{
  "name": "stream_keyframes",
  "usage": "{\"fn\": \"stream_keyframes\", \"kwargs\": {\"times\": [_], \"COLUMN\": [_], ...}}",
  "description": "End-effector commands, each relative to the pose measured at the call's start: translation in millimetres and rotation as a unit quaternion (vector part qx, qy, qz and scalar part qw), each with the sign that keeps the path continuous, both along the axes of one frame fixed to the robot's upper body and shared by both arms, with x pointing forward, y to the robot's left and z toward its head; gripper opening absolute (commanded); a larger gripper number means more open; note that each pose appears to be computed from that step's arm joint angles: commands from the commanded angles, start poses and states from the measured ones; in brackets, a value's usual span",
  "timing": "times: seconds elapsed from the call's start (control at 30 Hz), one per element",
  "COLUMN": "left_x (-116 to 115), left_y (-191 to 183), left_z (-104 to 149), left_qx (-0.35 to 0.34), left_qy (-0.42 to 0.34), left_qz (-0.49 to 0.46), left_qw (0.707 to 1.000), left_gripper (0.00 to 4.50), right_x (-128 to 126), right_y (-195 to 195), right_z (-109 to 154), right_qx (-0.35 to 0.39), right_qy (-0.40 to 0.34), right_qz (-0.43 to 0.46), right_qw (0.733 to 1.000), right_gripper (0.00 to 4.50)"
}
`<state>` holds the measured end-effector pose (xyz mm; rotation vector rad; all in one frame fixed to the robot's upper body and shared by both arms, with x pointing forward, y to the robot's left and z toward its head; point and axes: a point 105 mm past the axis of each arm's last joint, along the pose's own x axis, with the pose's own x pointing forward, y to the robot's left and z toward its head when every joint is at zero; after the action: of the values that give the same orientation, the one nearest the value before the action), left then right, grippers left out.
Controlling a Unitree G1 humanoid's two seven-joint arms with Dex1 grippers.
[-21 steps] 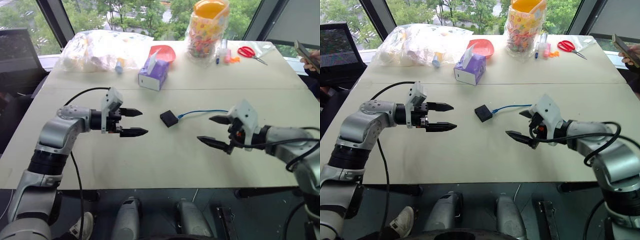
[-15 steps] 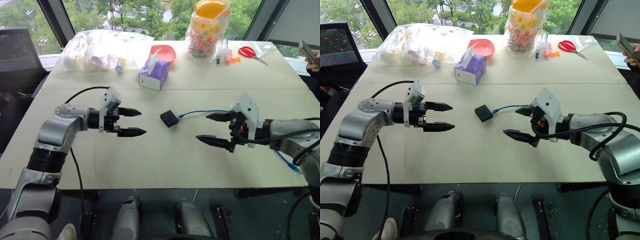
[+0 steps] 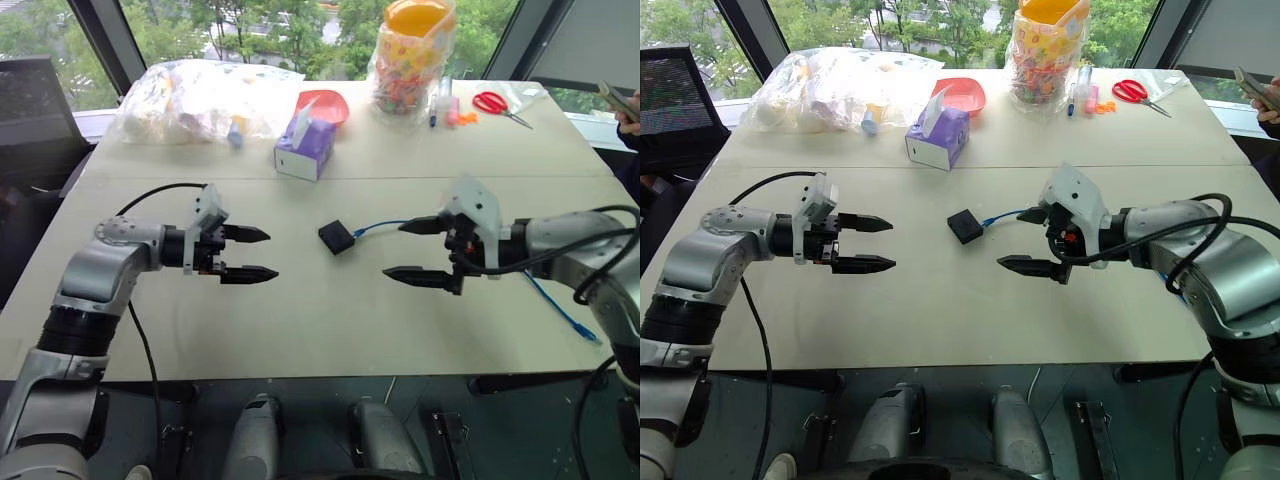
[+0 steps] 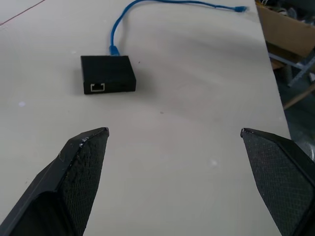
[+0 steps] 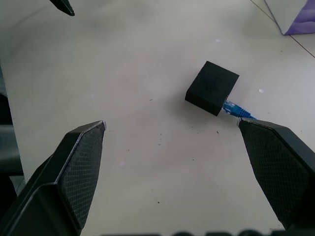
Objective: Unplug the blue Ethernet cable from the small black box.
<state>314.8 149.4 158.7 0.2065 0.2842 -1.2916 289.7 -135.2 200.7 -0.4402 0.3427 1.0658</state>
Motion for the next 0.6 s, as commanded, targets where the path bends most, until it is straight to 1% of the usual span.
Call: {"fn": "stream_keyframes", "kwargs": {"times": [0.03, 0.1, 0.2, 0.27, 0.4, 0.5, 0.6], "left_x": [0.5, 1.5, 2.3, -1.0, -1.3, -7.8, -15.0], "left_y": [2.5, 1.0, -4.3, -3.6, -12.7, -13.4, -14.1], "left_z": [13.7, 9.8, 13.7, 14.2, 15.8, 8.9, 9.5], "left_qx": [-0.010, -0.006, -0.025, -0.029, -0.037, -0.027, -0.030], "left_qy": [-0.028, -0.034, -0.048, -0.054, -0.075, -0.082, -0.082], "left_qz": [0.008, 0.017, 0.041, 0.053, 0.079, 0.093, 0.101], "left_qw": [1.000, 0.999, 0.998, 0.997, 0.993, 0.992, 0.991], "left_gripper": [4.49, 4.49, 4.49, 4.49, 4.49, 4.49, 4.49], "right_x": [7.8, 19.0, 37.2, 45.3, 71.9, 89.6, 103.4], "right_y": [4.7, 7.6, 17.2, 24.4, 37.9, 46.3, 51.1], "right_z": [9.2, 3.9, -5.3, -10.6, -16.3, -26.8, -32.1], "right_qx": [-0.029, -0.071, -0.116, -0.136, -0.169, -0.203, -0.226], "right_qy": [-0.021, -0.017, -0.018, -0.022, -0.035, -0.040, -0.047], "right_qz": [0.028, 0.053, 0.095, 0.109, 0.133, 0.148, 0.153], "right_qw": [0.999, 0.996, 0.988, 0.984, 0.976, 0.967, 0.961], "right_gripper": [4.50, 4.50, 4.50, 4.50, 4.50, 4.50, 4.50]}}
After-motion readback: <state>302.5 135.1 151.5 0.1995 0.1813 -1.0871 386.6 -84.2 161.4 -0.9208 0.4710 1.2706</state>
